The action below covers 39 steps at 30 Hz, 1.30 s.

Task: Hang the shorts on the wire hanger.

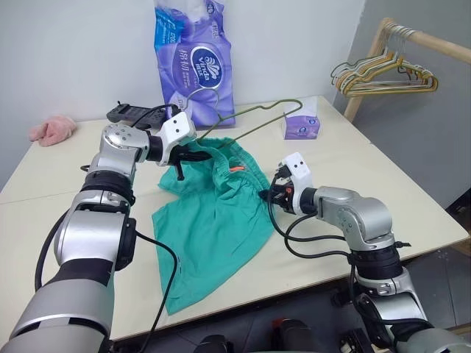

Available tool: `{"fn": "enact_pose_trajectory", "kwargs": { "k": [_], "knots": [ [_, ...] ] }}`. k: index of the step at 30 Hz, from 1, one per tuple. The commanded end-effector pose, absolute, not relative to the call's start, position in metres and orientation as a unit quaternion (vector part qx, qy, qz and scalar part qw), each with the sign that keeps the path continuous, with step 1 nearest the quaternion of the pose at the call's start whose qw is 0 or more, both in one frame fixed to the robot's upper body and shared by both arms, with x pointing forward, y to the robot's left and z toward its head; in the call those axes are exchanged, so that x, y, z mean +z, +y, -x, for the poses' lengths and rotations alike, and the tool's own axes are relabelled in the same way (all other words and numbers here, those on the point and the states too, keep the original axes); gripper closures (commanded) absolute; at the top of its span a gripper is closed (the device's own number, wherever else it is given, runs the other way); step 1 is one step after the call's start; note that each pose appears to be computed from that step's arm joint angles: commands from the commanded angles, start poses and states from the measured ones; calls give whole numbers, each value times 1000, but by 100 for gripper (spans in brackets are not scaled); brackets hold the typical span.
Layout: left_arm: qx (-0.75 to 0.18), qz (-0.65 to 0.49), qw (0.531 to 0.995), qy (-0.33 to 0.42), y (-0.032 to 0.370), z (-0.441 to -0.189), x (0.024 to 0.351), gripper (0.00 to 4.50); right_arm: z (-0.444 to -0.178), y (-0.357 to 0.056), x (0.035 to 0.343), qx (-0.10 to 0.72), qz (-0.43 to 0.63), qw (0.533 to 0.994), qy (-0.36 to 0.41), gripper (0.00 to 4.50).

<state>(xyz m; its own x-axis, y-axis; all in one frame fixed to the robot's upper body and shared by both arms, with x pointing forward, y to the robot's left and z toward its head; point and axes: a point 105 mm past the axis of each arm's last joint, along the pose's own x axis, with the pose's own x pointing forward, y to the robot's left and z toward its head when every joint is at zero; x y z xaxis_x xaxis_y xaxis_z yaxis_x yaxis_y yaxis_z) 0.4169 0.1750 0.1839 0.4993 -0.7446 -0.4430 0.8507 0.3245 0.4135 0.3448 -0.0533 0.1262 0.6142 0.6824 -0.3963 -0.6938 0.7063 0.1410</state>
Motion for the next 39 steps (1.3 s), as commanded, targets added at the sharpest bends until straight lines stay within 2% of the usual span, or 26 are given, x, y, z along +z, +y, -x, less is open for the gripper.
{"fn": "enact_pose_trajectory", "kwargs": {
  "k": [1,8,10,13,18,24,34,39],
  "knots": [
    [-485,-318,813,49,175,-419,204,450,-344,-52,140,393,21,900,185,441],
    [-495,-310,811,34,175,-415,208,450,-344,-75,131,388,80,895,203,446],
    [-519,-285,805,16,173,-408,213,450,-346,-104,130,381,121,892,210,446],
    [-579,-264,771,35,180,-386,201,450,-351,-156,136,370,190,882,223,446],
    [-611,-245,749,77,189,-367,184,450,-350,-195,147,383,228,863,237,446],
    [-608,-266,744,81,189,-368,179,450,-343,-202,154,420,245,837,249,446],
    [-637,-284,713,75,175,-364,172,450,-352,-199,161,424,255,833,246,446],
    [-640,-326,688,105,180,-361,157,450,-350,-199,164,432,262,827,248,446]
  ]
}}
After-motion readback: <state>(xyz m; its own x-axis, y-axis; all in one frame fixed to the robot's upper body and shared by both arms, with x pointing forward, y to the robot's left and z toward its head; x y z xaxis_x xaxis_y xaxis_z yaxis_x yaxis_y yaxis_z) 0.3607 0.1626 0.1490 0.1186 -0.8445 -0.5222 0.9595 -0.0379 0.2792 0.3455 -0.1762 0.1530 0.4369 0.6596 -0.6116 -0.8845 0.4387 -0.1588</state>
